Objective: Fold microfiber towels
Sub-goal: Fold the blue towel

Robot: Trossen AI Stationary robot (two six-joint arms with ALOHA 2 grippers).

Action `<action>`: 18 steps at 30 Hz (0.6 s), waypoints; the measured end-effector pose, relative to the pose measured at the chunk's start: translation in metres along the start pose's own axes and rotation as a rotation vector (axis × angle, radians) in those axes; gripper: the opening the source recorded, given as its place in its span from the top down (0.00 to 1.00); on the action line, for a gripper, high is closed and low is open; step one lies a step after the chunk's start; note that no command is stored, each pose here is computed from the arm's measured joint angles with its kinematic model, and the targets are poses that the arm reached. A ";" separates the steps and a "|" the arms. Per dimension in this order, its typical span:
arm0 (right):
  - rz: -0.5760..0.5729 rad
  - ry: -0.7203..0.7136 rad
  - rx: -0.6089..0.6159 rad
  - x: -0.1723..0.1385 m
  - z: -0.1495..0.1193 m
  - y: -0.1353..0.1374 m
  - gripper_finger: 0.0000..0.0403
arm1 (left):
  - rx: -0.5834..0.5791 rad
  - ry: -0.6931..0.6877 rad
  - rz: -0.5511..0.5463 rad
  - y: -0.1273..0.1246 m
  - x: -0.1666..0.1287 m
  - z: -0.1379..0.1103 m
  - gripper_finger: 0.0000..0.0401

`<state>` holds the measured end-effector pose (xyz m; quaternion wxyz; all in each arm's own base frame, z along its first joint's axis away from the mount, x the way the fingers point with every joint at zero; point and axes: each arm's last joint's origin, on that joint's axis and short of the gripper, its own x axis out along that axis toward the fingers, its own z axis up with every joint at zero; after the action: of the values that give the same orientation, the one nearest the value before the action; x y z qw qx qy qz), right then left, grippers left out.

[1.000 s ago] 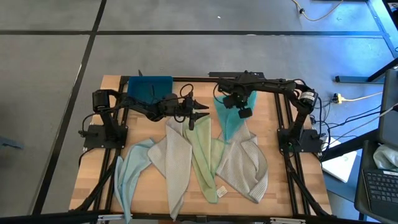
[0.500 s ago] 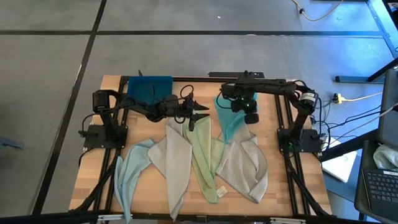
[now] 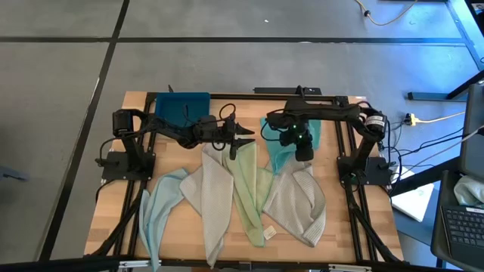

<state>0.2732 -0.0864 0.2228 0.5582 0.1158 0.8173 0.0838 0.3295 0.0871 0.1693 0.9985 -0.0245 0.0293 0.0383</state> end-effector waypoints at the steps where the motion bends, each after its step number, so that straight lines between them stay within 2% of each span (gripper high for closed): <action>1: 0.009 -0.001 0.006 0.000 0.001 0.002 0.98 | 0.000 0.000 0.000 0.000 0.000 0.000 0.67; 3: -0.036 0.013 0.018 0.001 0.001 0.003 0.98 | -0.001 0.000 -0.001 0.000 0.000 0.000 0.67; 6: -0.175 0.053 0.031 0.001 0.000 0.001 0.98 | -0.015 0.000 -0.010 -0.001 0.000 0.000 0.67; 9: -0.274 0.076 0.074 0.000 -0.001 -0.003 0.98 | -0.036 0.003 -0.096 -0.004 0.000 0.000 0.67; 13: -0.281 0.074 0.107 -0.001 -0.002 -0.005 0.98 | -0.106 0.005 -0.268 -0.011 0.002 0.004 0.67; 18: -0.285 0.070 0.141 -0.001 -0.002 -0.005 0.98 | -0.117 0.039 -0.223 -0.024 0.019 0.017 0.66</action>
<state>0.2712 -0.0918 0.2227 0.5262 0.0348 0.8482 -0.0500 0.3516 0.0658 0.1863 0.9927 -0.0866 0.0436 -0.0720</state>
